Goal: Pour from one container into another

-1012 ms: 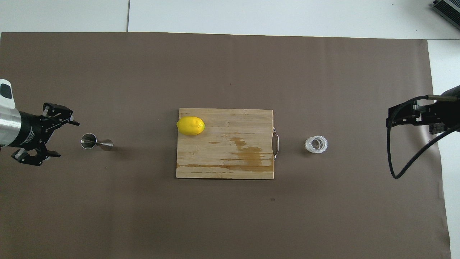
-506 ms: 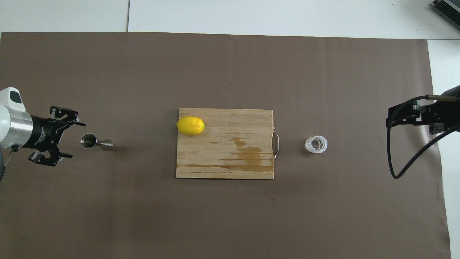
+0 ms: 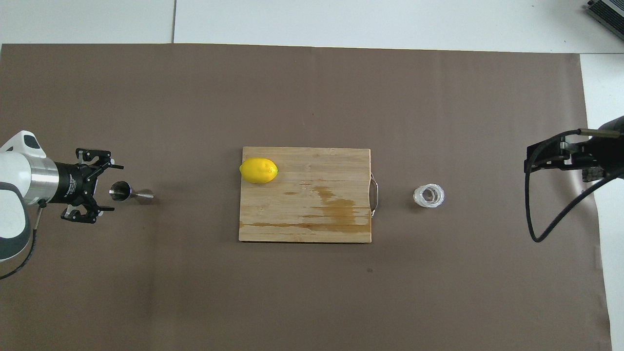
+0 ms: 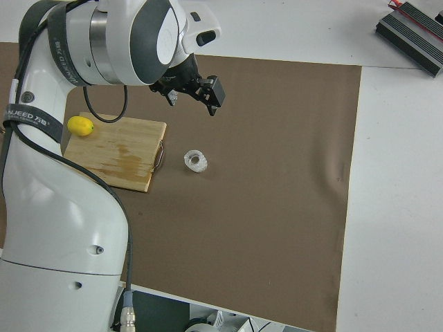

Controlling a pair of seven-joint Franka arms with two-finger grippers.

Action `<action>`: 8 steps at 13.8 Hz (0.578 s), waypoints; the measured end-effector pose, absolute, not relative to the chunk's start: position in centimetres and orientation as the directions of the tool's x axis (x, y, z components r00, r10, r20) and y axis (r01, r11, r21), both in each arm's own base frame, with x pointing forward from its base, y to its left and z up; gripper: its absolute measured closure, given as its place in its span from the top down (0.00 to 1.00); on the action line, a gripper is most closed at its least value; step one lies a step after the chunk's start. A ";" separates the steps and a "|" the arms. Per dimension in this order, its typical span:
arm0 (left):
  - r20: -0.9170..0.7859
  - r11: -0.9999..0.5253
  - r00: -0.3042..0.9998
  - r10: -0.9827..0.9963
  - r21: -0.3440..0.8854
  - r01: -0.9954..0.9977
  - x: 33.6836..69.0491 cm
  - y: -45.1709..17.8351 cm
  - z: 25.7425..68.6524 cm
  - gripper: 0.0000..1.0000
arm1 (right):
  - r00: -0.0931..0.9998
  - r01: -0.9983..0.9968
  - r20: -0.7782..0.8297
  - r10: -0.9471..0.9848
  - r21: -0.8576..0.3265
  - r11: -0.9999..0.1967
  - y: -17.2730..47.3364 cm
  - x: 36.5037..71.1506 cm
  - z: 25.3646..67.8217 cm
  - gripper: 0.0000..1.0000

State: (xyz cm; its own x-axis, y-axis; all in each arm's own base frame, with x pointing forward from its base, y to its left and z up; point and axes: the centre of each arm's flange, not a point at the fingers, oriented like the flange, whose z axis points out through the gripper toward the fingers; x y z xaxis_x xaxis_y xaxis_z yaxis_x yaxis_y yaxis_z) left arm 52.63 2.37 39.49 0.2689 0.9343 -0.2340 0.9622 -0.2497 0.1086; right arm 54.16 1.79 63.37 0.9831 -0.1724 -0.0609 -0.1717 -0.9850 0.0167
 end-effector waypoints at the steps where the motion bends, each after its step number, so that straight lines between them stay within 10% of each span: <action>1: -0.235 -0.247 0.266 0.935 0.106 0.963 52.5 2.4 39.2 1.00 | 0.983 -0.172 -0.061 -0.172 0.017 -0.985 1.8 54.2 63.4 1.00; 8: -0.254 -0.220 0.239 0.937 0.102 0.970 52.5 2.0 37.3 1.00 | 0.983 -0.172 -0.061 -0.172 0.017 -0.985 1.8 54.2 63.4 1.00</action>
